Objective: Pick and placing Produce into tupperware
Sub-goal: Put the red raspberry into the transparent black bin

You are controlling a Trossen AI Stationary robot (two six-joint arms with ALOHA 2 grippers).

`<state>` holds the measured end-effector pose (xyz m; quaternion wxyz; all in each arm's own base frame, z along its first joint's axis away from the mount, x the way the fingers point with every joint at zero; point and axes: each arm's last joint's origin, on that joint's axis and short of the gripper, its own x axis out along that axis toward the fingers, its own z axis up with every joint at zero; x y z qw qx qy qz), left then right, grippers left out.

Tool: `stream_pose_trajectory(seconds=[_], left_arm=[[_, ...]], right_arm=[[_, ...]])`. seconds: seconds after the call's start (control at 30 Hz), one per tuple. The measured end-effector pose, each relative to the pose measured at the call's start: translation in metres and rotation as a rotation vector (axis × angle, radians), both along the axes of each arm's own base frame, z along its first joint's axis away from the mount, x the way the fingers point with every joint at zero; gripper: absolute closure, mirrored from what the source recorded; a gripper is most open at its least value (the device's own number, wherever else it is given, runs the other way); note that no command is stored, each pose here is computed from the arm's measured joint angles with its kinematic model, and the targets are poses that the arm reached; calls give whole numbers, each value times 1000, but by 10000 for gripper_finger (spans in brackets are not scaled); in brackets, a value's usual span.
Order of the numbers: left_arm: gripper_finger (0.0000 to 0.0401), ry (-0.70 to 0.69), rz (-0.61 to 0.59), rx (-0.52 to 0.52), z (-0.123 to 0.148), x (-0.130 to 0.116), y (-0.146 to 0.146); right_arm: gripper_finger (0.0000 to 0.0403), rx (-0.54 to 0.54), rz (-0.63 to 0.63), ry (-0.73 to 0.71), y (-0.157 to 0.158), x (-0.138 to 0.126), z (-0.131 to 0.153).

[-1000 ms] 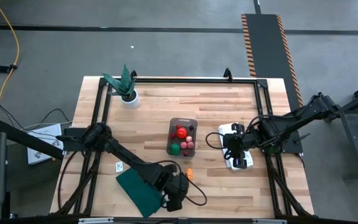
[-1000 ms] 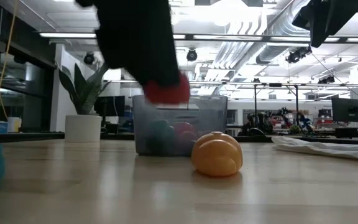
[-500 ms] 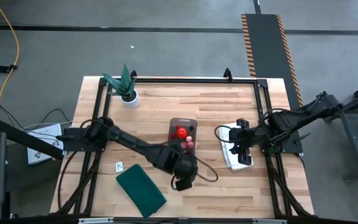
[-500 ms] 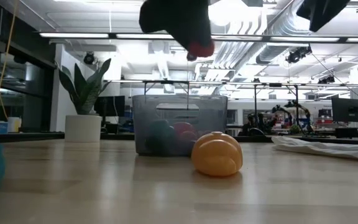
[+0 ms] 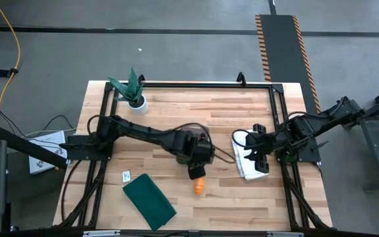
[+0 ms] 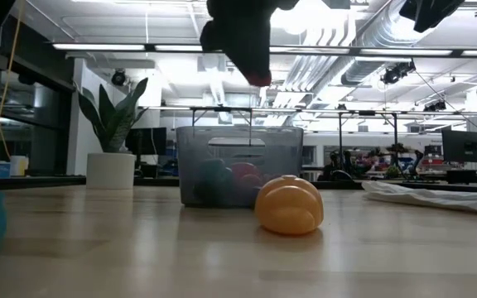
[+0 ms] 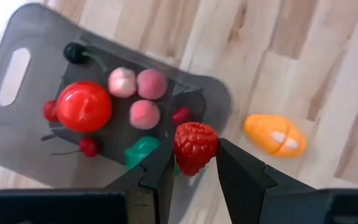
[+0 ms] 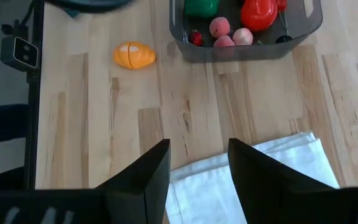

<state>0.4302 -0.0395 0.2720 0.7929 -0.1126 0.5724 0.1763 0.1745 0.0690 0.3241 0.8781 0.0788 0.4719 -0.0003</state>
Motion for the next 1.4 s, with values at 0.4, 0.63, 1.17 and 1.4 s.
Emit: stream_pose_trajectory(seconds=[0.4,0.63,1.17,1.4], left_arm=[[295,137,-6,-3,11,-19,37],[295,222,-26,69,18,-32,40],[295,249,-37,183,59,-77,44],[295,136,30,186,92,-119,45]], right_arm=[[250,-24,-16,-10,-1,0,0],[250,-24,-63,-18,-2,1,0],[250,38,-176,-57,-1,4,2],[250,51,-182,-88,-1,6,4]])
